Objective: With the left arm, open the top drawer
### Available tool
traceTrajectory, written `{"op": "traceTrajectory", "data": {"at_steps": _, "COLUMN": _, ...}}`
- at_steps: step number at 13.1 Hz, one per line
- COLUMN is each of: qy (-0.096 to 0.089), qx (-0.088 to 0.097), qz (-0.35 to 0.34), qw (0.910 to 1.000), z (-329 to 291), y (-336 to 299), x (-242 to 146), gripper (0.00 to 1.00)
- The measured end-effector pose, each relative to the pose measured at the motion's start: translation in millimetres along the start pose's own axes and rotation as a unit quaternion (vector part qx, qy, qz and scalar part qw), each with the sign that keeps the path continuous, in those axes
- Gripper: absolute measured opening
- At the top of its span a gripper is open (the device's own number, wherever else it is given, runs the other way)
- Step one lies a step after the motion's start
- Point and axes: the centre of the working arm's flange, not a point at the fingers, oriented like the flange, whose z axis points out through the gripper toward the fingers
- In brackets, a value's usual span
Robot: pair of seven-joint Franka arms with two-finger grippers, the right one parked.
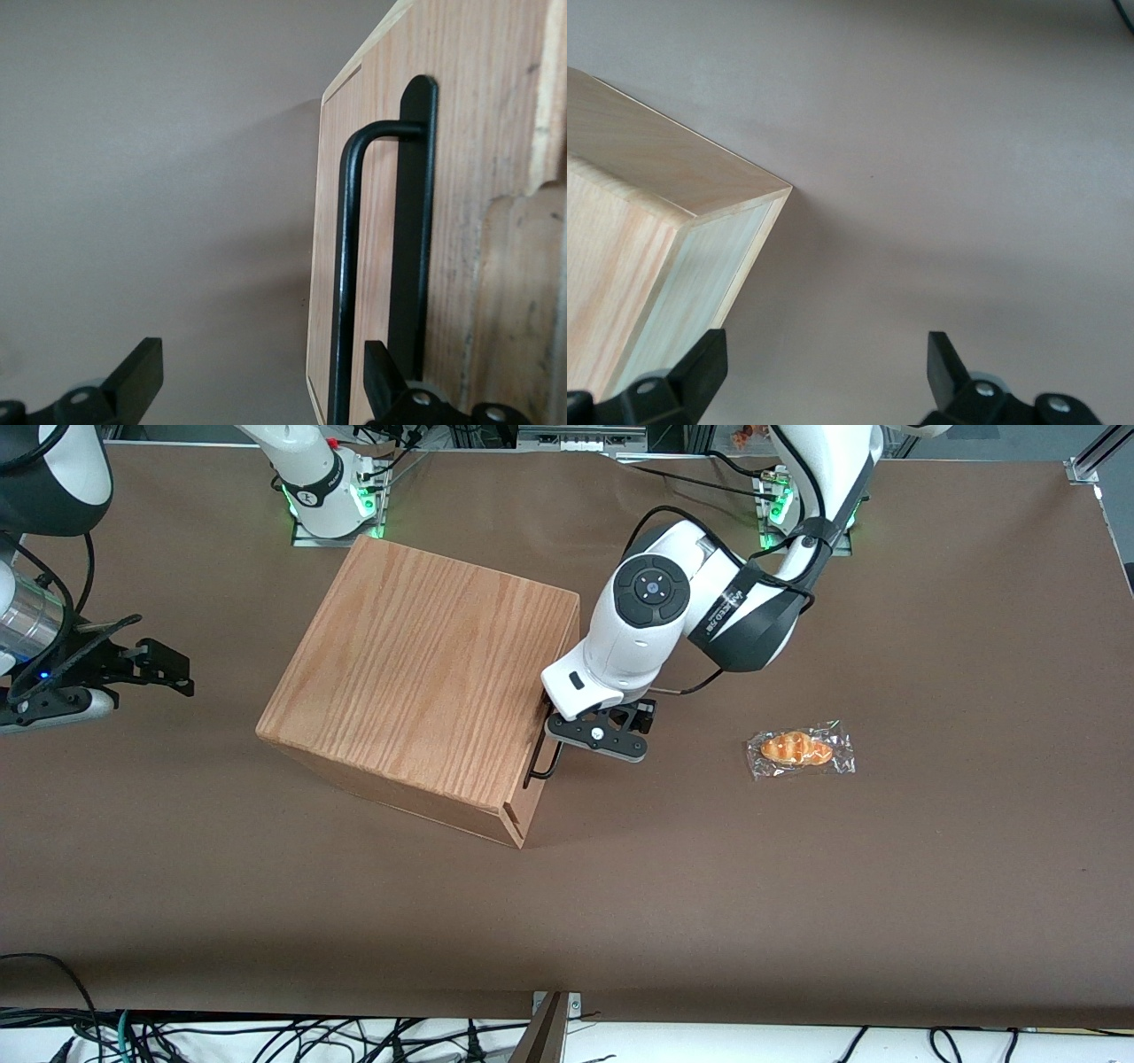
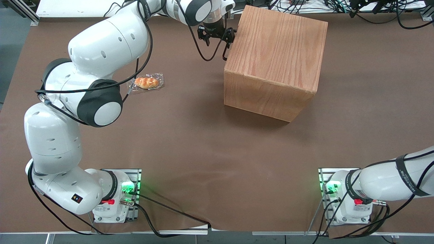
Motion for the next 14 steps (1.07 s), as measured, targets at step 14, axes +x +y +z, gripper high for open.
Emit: {"op": "traceTrajectory", "data": {"at_steps": 14, "qy": -0.006, "qx": 0.003, "qz": -0.004, "qw": 1.0, "z": 10.4, "y": -4.9, "x": 3.2, "gripper": 1.0}}
